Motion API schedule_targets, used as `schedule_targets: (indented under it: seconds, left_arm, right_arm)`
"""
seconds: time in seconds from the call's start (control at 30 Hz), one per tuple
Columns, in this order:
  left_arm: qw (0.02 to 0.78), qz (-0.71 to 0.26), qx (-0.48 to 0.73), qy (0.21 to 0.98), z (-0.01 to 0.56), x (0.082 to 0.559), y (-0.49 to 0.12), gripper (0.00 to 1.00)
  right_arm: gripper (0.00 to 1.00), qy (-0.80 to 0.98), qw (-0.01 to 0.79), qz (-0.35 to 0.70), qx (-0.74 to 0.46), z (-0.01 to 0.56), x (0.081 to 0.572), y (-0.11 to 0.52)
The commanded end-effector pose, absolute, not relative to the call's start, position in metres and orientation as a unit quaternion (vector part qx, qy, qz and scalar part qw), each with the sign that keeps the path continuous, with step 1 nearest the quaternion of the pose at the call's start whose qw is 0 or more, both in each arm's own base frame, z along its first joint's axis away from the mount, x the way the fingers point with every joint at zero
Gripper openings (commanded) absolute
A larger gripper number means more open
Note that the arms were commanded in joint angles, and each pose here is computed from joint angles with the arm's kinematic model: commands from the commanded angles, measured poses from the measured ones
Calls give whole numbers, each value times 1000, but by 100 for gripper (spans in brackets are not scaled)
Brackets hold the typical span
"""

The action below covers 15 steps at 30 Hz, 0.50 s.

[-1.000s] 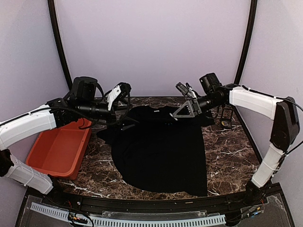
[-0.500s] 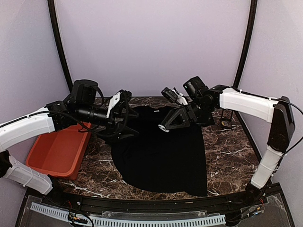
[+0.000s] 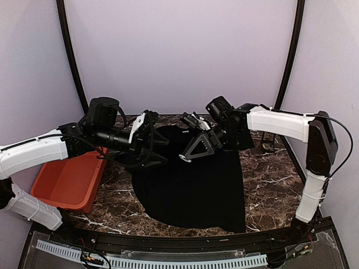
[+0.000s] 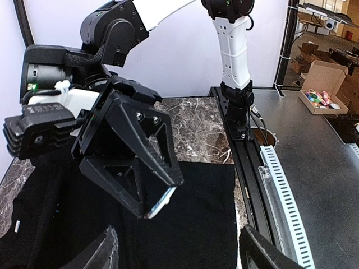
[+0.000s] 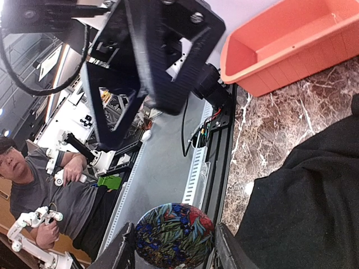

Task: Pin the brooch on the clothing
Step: Pass from the right arm to the left

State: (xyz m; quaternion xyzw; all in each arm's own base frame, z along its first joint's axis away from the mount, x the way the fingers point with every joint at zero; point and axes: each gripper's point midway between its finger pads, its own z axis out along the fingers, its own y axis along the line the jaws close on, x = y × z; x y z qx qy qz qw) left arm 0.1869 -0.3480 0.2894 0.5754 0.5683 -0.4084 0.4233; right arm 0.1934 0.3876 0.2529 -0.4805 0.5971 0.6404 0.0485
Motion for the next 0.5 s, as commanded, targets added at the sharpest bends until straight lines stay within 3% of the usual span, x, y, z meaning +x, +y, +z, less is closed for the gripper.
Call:
schedule_targets:
  seconds: [0.0,0.47]
  left_arm:
    - [411,-424,583,558,286,183,-357,73]
    - [373,-353,639,573,255,178,-382,65]
  right_arm:
    - [36,605,38,637,-476,250,196,394]
    - [35,613,26,639,-464,242,195,394]
